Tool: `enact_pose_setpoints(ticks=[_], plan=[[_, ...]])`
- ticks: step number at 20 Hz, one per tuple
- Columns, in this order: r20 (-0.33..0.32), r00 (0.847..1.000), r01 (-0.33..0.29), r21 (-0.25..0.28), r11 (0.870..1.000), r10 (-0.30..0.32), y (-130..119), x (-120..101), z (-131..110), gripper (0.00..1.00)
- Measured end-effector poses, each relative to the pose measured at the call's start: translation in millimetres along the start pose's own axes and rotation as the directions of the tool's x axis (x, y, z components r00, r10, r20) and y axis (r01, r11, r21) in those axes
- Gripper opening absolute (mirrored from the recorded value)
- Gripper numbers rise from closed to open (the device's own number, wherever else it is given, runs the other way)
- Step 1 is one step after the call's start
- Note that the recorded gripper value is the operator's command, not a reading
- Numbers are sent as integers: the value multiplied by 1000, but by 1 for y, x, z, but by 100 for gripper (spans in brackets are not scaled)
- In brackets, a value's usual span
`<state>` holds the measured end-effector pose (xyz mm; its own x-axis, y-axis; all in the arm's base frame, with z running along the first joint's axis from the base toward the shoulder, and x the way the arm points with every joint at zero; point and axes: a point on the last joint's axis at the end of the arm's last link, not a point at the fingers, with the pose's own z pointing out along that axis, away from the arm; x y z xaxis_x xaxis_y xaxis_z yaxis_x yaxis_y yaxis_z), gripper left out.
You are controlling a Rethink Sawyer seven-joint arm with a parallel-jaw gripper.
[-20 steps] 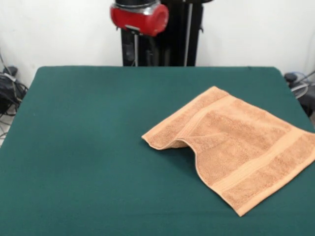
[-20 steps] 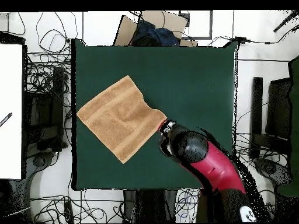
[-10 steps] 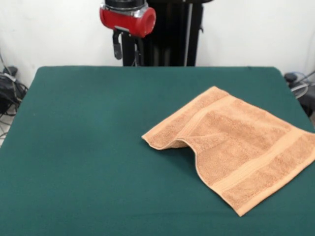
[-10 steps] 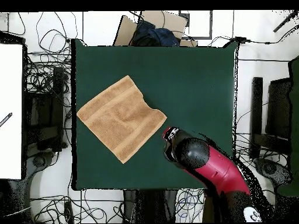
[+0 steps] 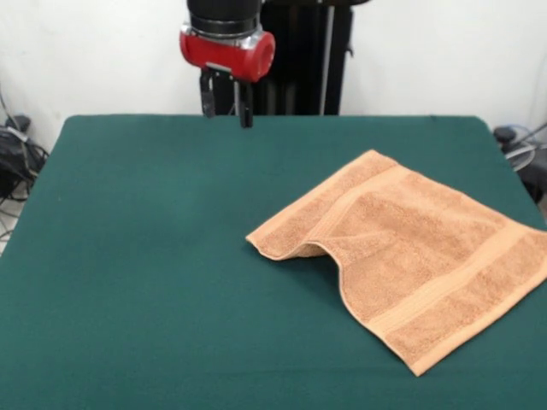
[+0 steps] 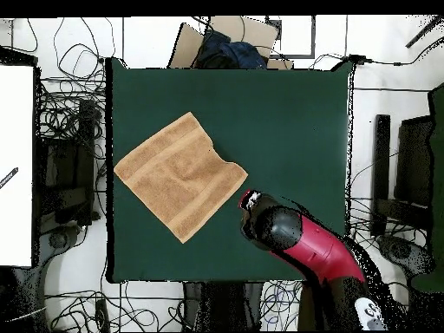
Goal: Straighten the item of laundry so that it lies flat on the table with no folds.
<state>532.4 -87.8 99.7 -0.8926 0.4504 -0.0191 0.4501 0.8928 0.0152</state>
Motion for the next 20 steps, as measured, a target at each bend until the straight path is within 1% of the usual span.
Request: enact_pose_setpoints(ticks=[7,14,18,20], plan=[[-34,999,0,-25,1000,-1,3,3,16,100],[-61,998,-7,-33,999,5,1,6,29,100],[-59,998,-7,-33,999,5,1,2,32,100],[-50,999,-7,-33,999,6,1,-4,33,100]])
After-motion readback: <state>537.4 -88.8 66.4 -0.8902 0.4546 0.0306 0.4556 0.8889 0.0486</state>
